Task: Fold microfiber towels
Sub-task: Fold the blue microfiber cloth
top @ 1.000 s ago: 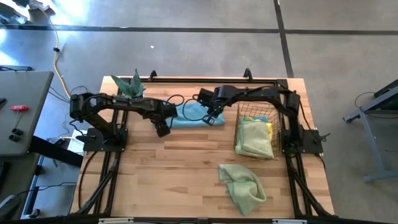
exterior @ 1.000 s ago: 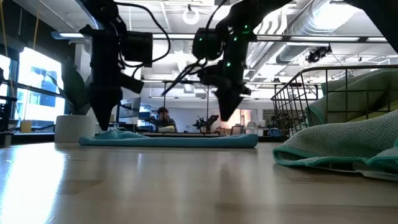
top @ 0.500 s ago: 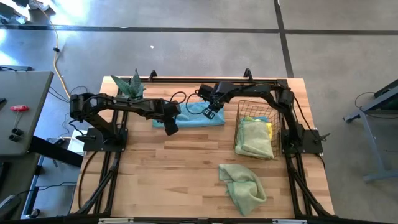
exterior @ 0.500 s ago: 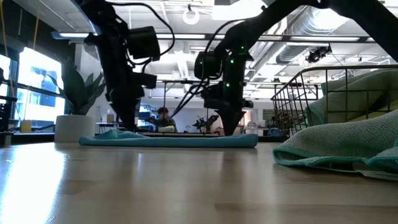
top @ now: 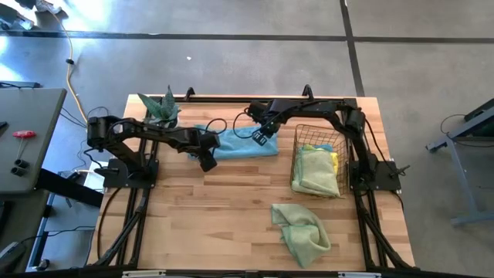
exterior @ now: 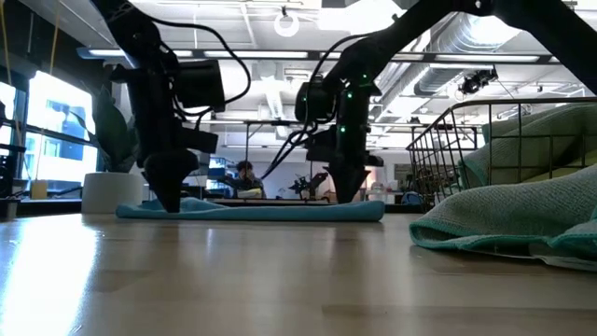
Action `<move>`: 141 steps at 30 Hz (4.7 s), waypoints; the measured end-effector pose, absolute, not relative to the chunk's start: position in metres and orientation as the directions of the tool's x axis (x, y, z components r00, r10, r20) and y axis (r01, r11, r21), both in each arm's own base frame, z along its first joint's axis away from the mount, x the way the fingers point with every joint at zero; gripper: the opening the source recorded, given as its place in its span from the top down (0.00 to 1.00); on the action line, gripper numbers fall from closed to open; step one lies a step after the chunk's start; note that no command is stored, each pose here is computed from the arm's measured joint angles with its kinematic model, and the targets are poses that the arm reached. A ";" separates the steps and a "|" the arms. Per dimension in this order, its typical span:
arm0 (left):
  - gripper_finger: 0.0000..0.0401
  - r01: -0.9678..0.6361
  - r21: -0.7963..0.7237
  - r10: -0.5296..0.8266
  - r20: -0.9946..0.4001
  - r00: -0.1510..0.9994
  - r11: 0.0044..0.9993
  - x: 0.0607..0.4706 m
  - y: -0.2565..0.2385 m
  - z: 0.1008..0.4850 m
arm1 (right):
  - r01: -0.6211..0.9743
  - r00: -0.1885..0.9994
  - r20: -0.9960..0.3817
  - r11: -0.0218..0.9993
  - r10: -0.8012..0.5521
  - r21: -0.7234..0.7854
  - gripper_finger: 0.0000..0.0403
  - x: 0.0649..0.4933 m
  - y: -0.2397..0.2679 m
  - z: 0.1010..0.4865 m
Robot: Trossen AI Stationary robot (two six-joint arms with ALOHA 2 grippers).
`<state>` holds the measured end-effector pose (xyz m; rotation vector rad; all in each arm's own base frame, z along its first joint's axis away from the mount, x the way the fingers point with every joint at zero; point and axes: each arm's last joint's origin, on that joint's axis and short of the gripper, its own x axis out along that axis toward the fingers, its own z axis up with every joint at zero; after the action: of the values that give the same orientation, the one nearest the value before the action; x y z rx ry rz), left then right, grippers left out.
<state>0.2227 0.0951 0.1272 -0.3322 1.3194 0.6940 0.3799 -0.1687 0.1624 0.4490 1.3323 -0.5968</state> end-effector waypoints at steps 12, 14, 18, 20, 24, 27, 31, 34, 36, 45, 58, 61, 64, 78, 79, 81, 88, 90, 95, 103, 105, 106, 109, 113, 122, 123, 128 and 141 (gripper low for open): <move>0.67 -0.621 0.163 0.277 -0.957 0.090 0.766 0.223 0.094 0.126 | 0.597 0.118 -0.991 0.802 -0.068 0.016 0.88 0.384 -0.157 0.155; 0.67 -0.615 0.164 0.276 -0.957 0.090 0.771 0.223 0.094 0.126 | 0.605 0.114 -0.990 0.796 -0.080 0.005 0.88 0.384 -0.161 0.151; 0.67 -0.608 0.166 0.275 -0.957 0.090 0.777 0.223 0.094 0.126 | 0.624 0.093 -0.992 0.782 -0.086 -0.009 0.88 0.381 -0.170 0.144; 0.67 -0.608 0.166 0.274 -0.958 0.089 0.777 0.223 0.094 0.126 | 0.633 0.081 -0.990 0.773 -0.115 -0.038 0.88 0.380 -0.174 0.144; 0.67 -0.600 0.166 0.271 -0.959 0.089 0.783 0.223 0.094 0.126 | 0.647 0.039 -0.982 0.753 -0.187 -0.118 0.88 0.374 -0.185 0.145; 0.67 -0.593 0.167 0.269 -0.959 0.088 0.788 0.223 0.093 0.126 | 0.646 0.018 -0.977 0.748 -0.213 -0.152 0.88 0.370 -0.191 0.145; 0.67 -0.600 0.164 0.269 -0.959 0.088 0.783 0.223 0.093 0.126 | 0.653 0.037 -0.985 0.750 -0.170 -0.105 0.88 0.369 -0.192 0.145; 0.67 -0.611 0.160 0.269 -0.959 0.090 0.776 0.224 0.094 0.126 | 0.636 0.079 -0.992 0.771 -0.101 -0.028 0.88 0.372 -0.189 0.153; 0.67 -0.612 0.157 0.271 -0.958 0.098 0.775 0.226 0.095 0.130 | 0.627 0.116 -0.988 0.779 -0.099 -0.004 0.88 0.378 -0.186 0.165; 0.67 -0.599 0.148 0.302 -0.939 0.165 0.787 0.241 0.103 0.149 | 0.595 0.241 -0.966 0.800 -0.092 0.072 0.88 0.401 -0.159 0.194; 0.67 -0.643 0.299 0.435 -0.899 0.060 0.705 0.228 0.125 0.146 | 0.589 0.175 -0.982 0.807 -0.074 0.044 0.88 0.399 -0.119 0.153; 0.67 -0.647 0.287 0.402 -0.915 0.033 0.706 0.221 0.124 0.140 | 0.582 0.144 -0.988 0.812 -0.063 0.033 0.88 0.395 -0.111 0.143; 0.67 -0.644 0.291 0.369 -0.929 -0.015 0.708 0.215 0.121 0.138 | 0.561 0.131 -0.989 0.828 -0.067 0.018 0.88 0.393 -0.105 0.141; 0.67 -0.704 0.123 0.197 -0.980 0.025 0.700 0.224 0.085 0.136 | 0.501 0.132 -0.984 0.865 -0.119 -0.037 0.88 0.393 -0.105 0.140; 0.67 -0.715 0.100 0.179 -0.983 0.036 0.691 0.226 0.081 0.136 | 0.496 0.131 -0.984 0.867 -0.124 -0.043 0.88 0.393 -0.105 0.140; 0.67 -0.731 0.064 0.149 -0.987 0.052 0.679 0.229 0.071 0.136 | 0.490 0.132 -0.982 0.870 -0.132 -0.051 0.88 0.393 -0.106 0.140; 0.67 -0.725 0.022 0.098 -0.993 0.063 0.689 0.234 0.043 0.136 | 0.466 0.147 -0.978 0.883 -0.146 -0.062 0.88 0.395 -0.109 0.142; 0.67 -0.714 0.019 0.096 -0.993 0.068 0.700 0.234 0.039 0.139 | 0.457 0.141 -0.979 0.887 -0.145 -0.066 0.88 0.398 -0.111 0.147; 0.67 -0.691 0.006 0.142 -0.980 0.140 0.723 0.240 0.040 0.158 | 0.415 0.169 -0.972 0.906 -0.163 -0.080 0.88 0.410 -0.114 0.181; 0.67 -0.664 0.095 0.271 -0.948 0.167 0.741 0.242 0.050 0.174 | 0.387 0.095 -0.959 0.898 -0.267 -0.211 0.88 0.408 -0.122 0.223; 0.67 -0.655 0.110 0.273 -0.950 0.152 0.747 0.241 0.052 0.173 | 0.397 0.066 -0.965 0.894 -0.255 -0.209 0.88 0.401 -0.126 0.222; 0.67 -0.651 0.116 0.271 -0.952 0.143 0.751 0.241 0.054 0.172 | 0.407 0.057 -0.967 0.890 -0.247 -0.204 0.88 0.396 -0.127 0.222; 0.67 -0.630 0.121 0.267 -0.953 0.141 0.767 0.241 0.055 0.171 | 0.458 0.058 -0.974 0.873 -0.220 -0.170 0.88 0.375 -0.128 0.225; 0.67 -0.589 0.119 0.247 -0.959 0.142 0.800 0.240 0.057 0.171 | 0.538 0.173 -0.959 0.837 -0.226 -0.101 0.88 0.341 -0.124 0.234; 0.67 -0.474 0.032 0.109 -0.985 0.135 0.880 0.229 0.057 0.156 | 0.720 0.538 -0.792 0.646 -0.286 0.255 0.88 0.302 -0.120 0.213; 0.67 -0.480 0.027 0.101 -0.987 0.128 0.877 0.226 0.058 0.152 | 0.733 0.546 -0.786 0.620 -0.290 0.280 0.87 0.301 -0.121 0.210; 0.67 -0.536 0.000 0.083 -0.988 0.130 0.844 0.217 0.057 0.137 | 0.756 0.529 -0.799 0.587 -0.287 0.290 0.78 0.300 -0.123 0.203; 0.67 -0.606 -0.066 0.063 -0.980 0.189 0.793 0.217 0.055 0.132 | 0.717 0.602 -0.774 0.561 -0.199 0.413 0.43 0.301 -0.139 0.227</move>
<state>0.2173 0.0554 0.1324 -0.5011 1.3073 0.4983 0.3007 -0.1395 0.2275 0.7988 0.7388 -0.6019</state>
